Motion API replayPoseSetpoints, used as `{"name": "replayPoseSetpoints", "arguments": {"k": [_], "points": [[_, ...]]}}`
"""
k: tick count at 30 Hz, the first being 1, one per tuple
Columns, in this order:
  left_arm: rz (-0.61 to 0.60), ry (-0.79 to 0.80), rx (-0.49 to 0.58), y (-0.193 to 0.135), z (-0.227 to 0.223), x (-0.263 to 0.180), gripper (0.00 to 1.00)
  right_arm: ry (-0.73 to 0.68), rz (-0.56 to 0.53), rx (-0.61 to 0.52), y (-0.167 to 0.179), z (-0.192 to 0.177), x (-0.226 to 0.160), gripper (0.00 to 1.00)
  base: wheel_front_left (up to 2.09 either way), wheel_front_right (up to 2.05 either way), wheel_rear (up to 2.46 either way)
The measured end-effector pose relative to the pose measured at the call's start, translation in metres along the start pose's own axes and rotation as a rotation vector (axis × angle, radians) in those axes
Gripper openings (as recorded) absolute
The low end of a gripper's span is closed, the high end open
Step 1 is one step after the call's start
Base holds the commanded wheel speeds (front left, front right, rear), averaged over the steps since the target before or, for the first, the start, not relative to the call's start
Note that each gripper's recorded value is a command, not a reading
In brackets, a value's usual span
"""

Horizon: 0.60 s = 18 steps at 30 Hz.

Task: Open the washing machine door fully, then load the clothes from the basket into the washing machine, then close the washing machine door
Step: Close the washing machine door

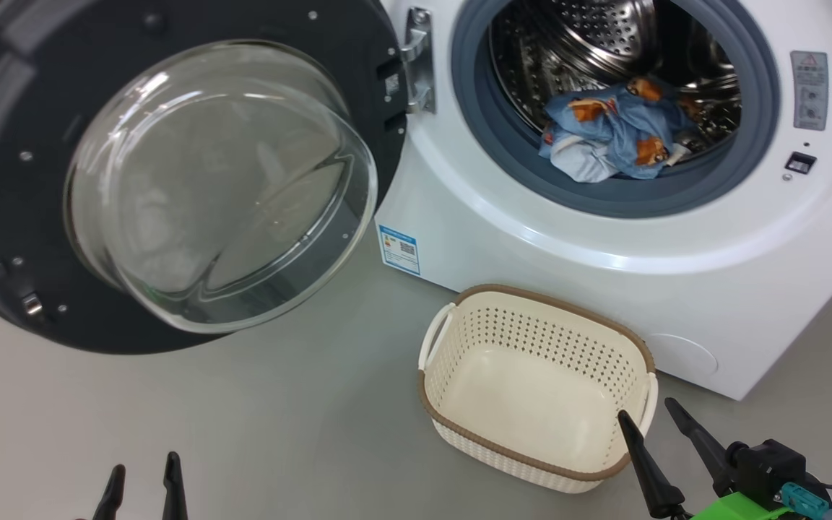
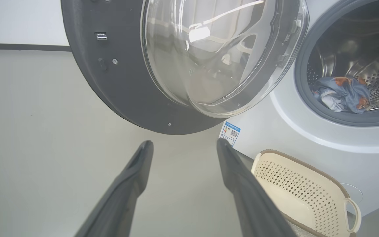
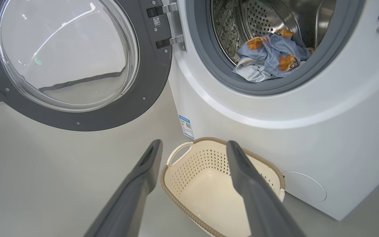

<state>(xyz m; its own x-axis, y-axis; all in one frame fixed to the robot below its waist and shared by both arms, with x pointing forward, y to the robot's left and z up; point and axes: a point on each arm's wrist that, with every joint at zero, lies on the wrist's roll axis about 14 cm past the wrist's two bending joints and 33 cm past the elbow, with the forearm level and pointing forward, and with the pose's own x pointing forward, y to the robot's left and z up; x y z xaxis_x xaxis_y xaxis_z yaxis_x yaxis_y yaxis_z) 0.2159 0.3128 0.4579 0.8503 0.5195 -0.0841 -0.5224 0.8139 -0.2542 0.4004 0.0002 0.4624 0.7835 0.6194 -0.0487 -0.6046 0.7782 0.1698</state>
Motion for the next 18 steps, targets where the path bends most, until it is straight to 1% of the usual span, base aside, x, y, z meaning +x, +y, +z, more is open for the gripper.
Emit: {"name": "replayPoseSetpoints", "arguments": {"k": [6, 11, 12, 13, 14, 15, 16, 18], "points": [[0.025, -0.026, -0.009, 0.009, 0.006, -0.008, 1.0, -0.006, 0.038, -0.01, 0.013, 0.004, 0.005, 1.0, 0.0, 0.0, 0.0], [0.028, -0.03, -0.01, 0.01, 0.007, -0.01, 1.0, -0.003, 0.047, -0.01, 0.016, 0.003, 0.005, 1.0, 0.0, 0.0, 0.0], [0.032, -0.034, -0.028, 0.01, 0.008, -0.01, 1.0, -0.003, 0.046, -0.01, 0.015, 0.003, 0.005, 1.0, 0.0, 0.0, 0.0], [0.039, -0.037, -0.055, 0.011, 0.009, -0.009, 0.91, -0.002, 0.045, -0.009, 0.015, 0.003, 0.005, 1.0, 0.0, 0.0, 0.0], [0.043, -0.041, -0.07, 0.012, 0.01, -0.009, 0.4, -0.002, 0.044, -0.008, 0.015, 0.002, 0.005, 1.0, 0.0, 0.0, 0.0], [0.043, -0.051, -0.07, 0.013, 0.013, -0.008, 0.13, -0.002, 0.041, -0.008, 0.014, 0.002, 0.005, 1.0, 0.0, 0.0, 0.0], [0.046, -0.067, -0.07, 0.014, 0.019, -0.007, 0.0, -0.002, 0.038, -0.007, 0.013, 0.002, 0.004, 1.0, 0.0, 0.0, 0.0], [0.057, -0.112, -0.075, 0.018, 0.033, -0.004, 0.0, -0.004, 0.028, -0.004, 0.01, 0.002, 0.004, 1.0, 0.0, 0.0, 0.0]]}}
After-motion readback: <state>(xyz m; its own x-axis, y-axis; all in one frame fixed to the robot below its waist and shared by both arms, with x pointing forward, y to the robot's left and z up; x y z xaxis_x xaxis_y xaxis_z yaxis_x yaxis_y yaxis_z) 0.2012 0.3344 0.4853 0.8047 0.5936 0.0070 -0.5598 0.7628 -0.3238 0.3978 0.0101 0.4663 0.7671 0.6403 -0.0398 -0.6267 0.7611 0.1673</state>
